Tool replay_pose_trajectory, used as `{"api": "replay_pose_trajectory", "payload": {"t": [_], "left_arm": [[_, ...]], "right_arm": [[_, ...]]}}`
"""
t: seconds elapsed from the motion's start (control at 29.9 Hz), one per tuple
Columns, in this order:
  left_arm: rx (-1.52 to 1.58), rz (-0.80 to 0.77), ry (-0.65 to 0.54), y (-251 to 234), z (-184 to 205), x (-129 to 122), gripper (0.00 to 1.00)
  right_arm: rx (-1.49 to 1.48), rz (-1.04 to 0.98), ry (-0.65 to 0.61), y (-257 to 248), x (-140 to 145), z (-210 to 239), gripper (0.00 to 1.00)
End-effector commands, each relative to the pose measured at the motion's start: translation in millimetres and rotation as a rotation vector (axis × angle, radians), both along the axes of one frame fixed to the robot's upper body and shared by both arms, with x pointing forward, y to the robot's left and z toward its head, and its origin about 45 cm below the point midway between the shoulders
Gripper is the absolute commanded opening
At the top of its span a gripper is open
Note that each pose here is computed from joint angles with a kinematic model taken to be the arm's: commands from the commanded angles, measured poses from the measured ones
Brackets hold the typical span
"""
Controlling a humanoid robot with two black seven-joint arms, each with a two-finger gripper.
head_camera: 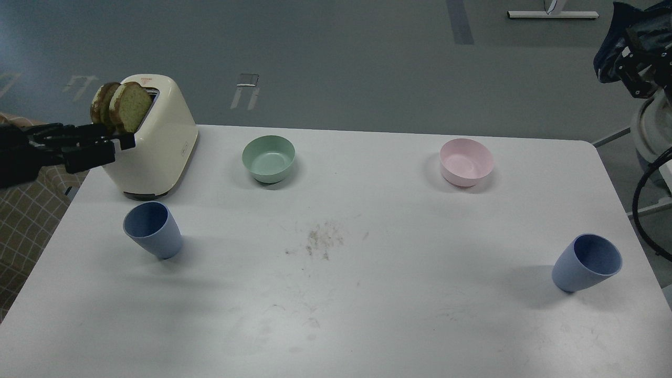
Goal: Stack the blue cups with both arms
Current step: 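Lower the left gripper from beside the toaster toward the nearby blue cup, then grasp the blue cup near the toaster with the left gripper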
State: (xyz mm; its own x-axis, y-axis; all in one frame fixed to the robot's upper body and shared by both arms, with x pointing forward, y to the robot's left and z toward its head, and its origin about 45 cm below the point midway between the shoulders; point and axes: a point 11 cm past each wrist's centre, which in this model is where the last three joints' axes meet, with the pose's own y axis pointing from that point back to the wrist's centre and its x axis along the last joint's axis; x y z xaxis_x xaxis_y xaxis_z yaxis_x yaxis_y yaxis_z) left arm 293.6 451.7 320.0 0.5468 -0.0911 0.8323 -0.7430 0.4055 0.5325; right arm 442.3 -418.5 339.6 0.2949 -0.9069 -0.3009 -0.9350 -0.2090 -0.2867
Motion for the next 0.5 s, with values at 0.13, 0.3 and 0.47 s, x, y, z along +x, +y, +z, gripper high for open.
{"api": "replay_pose_trajectory", "payload": {"t": [0.13,0.3,0.47], "left_arm": [[0.14,-0.013,0.048,22.4,-38.7,-13.2,0.76],[0.107,0.015,0.08,24.6,-63.8,-12.1,0.76],[0.064,0.062,0.131,26.6,-95.9,-8.5,0.76]], "right_arm": [[0.0,0.002,-0.002,1.0,0.1,0.4,1.0],[-0.001,0.001,0.001,0.0,-0.5,-0.7,1.0],[-0.001,0.001,0.002,0.2,-0.8,-1.0,1.0]]}}
